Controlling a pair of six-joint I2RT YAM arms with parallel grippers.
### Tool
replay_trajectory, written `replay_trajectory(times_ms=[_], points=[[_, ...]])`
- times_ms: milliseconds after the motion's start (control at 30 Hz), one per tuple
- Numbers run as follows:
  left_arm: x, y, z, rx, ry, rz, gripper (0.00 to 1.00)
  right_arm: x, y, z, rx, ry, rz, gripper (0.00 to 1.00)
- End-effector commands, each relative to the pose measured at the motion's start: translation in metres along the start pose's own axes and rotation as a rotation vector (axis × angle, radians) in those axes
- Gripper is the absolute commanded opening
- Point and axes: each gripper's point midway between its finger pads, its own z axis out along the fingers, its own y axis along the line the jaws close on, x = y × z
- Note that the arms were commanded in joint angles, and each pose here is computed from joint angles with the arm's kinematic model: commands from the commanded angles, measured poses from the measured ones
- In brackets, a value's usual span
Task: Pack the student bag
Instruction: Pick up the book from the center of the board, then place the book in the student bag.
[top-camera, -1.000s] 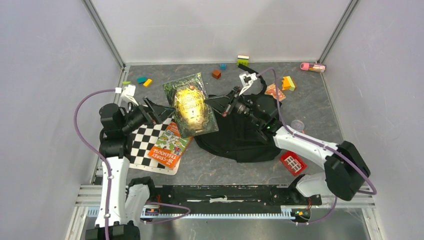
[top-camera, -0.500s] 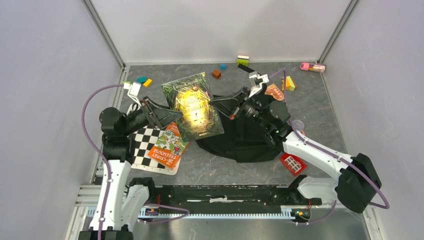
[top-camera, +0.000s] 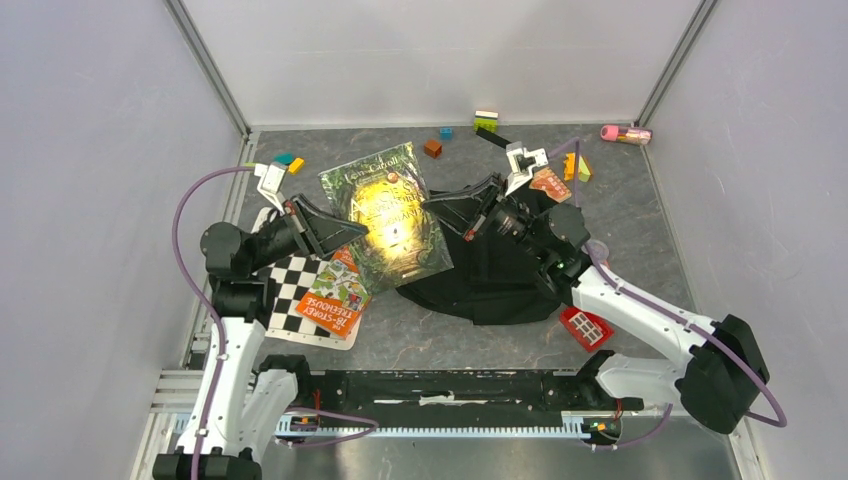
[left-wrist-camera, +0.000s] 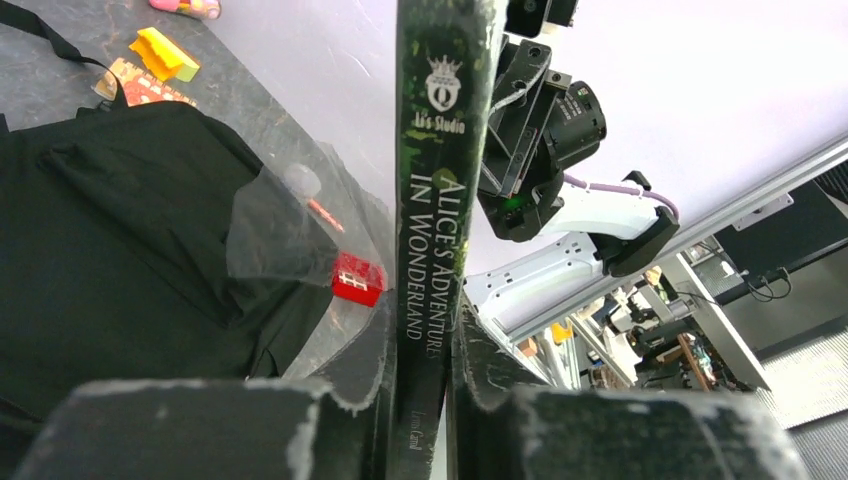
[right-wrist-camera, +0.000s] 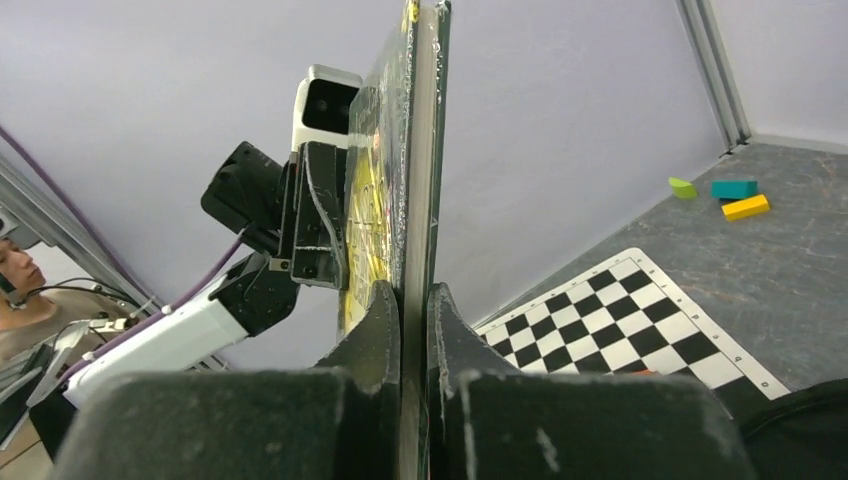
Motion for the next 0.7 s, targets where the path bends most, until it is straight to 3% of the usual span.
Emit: replay_trajectory(times_ms=[0,67,133,233,333,500,667], points=[[-0.002,-0.01,0.0,0.023,-0.012,0.009,0.02,-0.018,0.001,-0.001,0.032,-0.053,-0.112,0.01],[-0.008,-0.004,0.001,-0.013,-0.039,0.03,0.02,-0.012,-0.011,-0.006,0.088,-0.018,-0.162,0.33],[-0.019,0.009,0.003,-0.08,-0.071,0.056,0.02,-0.008,-0.024,-0.016,0.163,0.015,-0.214,0.58],[-0.04,0.036,0.005,-0.223,-0.121,0.106,0.02,-0.001,-0.049,-0.037,0.306,0.06,-0.299,0.81],[-0.068,0.083,-0.003,-0.469,-0.204,0.131,0.02,0.009,-0.079,-0.06,0.451,0.135,-0.394,0.89],[-0.099,0.165,-0.038,-0.894,-0.285,0.154,0.02,0.048,-0.111,-0.079,0.526,0.327,-0.473,0.9],[-0.089,0.21,-0.051,-0.982,-0.255,0.216,0.02,0.097,-0.109,-0.068,0.459,0.489,-0.505,0.9]])
